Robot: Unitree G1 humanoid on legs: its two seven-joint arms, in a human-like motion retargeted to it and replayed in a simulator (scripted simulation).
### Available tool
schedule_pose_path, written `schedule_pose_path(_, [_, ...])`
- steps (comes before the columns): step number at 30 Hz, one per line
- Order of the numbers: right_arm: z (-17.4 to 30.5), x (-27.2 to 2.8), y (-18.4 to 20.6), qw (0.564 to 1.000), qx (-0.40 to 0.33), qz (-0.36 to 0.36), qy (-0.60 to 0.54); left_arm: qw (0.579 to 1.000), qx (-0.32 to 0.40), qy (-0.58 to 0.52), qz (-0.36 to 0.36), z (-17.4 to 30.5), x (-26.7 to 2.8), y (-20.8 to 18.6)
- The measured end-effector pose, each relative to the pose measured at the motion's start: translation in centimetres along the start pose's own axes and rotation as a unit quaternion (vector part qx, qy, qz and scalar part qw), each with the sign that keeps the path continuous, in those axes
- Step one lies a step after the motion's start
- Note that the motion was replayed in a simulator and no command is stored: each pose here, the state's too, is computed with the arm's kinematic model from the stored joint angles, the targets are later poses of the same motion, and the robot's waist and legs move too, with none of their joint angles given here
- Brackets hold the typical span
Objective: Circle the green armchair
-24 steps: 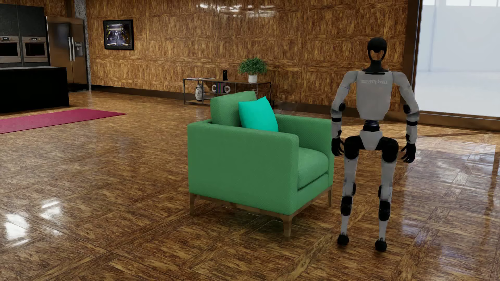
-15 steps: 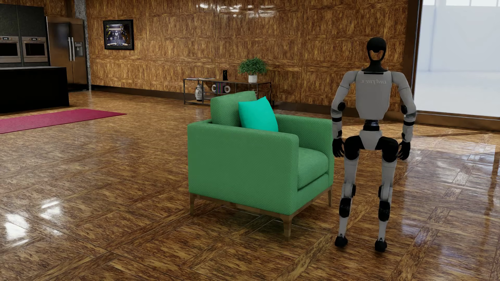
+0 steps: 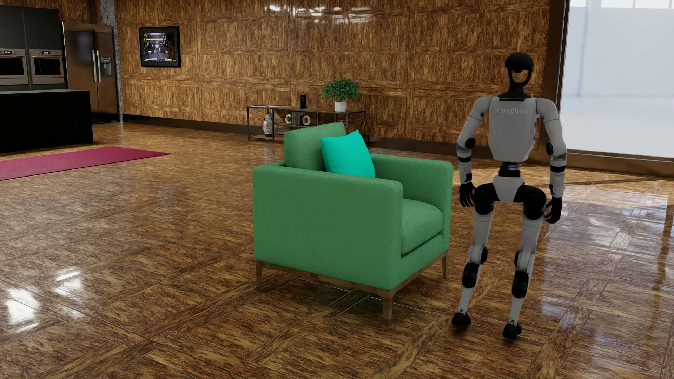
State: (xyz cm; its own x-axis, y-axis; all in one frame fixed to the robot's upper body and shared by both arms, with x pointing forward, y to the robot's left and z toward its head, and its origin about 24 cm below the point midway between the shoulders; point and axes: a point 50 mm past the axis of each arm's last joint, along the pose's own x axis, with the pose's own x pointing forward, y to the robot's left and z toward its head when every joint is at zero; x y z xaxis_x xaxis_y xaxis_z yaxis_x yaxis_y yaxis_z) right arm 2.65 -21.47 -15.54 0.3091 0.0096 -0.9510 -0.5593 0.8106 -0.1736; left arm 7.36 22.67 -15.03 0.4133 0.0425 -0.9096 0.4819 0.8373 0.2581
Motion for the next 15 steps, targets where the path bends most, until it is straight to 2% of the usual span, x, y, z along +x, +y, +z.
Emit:
schedule_pose_path(7, [-1.3, -0.4, -0.2, 1.000, -0.013, 0.001, 0.021, 0.999, -0.027, -0.015, 0.017, 0.5, -0.2, 0.6])
schedule_pose_path(15, [0.5, 0.2, -1.9, 1.000, -0.024, -0.017, -0.002, 0.998, -0.003, 0.060, -0.024, -3.7, -1.0, -2.0])
